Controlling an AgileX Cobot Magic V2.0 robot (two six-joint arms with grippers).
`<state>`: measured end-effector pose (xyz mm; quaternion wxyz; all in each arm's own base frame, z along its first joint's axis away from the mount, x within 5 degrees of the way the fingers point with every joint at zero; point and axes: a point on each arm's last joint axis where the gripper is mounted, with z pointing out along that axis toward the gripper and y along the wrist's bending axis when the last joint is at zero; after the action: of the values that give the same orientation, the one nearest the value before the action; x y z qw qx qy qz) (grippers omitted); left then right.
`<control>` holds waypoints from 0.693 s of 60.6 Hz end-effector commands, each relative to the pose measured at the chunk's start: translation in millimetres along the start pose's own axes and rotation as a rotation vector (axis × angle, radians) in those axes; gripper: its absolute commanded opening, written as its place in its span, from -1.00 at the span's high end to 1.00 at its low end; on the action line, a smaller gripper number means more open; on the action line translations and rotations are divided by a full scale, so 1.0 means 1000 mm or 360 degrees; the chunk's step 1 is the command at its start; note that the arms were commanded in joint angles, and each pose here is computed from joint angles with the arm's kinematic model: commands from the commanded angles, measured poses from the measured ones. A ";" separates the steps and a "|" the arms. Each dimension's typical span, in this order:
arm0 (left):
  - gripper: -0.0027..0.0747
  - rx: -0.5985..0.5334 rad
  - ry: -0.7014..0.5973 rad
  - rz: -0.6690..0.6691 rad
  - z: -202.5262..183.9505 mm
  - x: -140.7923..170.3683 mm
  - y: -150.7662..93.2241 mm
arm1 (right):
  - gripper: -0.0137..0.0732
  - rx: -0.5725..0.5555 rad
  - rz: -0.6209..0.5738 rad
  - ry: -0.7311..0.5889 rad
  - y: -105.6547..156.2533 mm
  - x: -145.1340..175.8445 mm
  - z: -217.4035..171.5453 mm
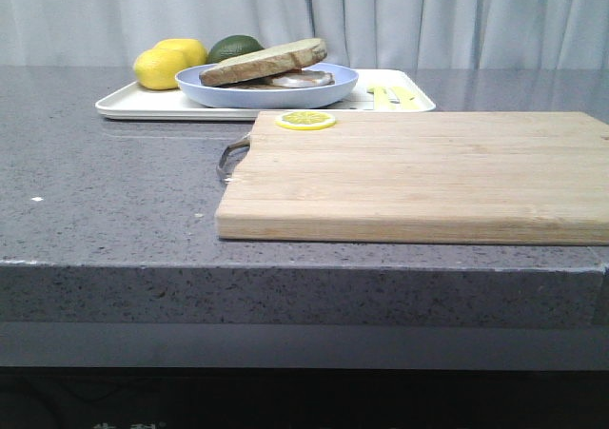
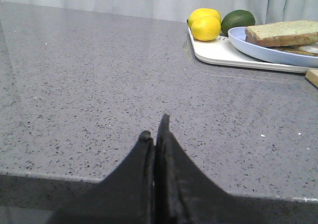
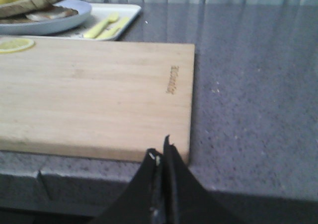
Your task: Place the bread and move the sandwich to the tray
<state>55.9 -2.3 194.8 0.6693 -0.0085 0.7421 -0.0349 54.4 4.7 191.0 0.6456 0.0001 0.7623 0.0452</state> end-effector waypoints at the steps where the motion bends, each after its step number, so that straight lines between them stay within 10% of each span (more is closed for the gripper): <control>1: 0.98 0.0011 -0.0153 -0.0028 -0.001 -0.005 0.000 | 0.84 0.0055 0.0029 -0.0172 -0.002 -0.005 -0.001; 42: 0.98 0.0011 -0.0153 -0.0028 -0.001 -0.005 0.000 | 0.84 0.0078 0.0049 -0.0126 -0.003 0.000 0.000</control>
<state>55.9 -2.3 195.0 0.6700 -0.0085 0.7415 -0.0349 55.0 2.7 180.9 0.6348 0.0257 0.7712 0.0397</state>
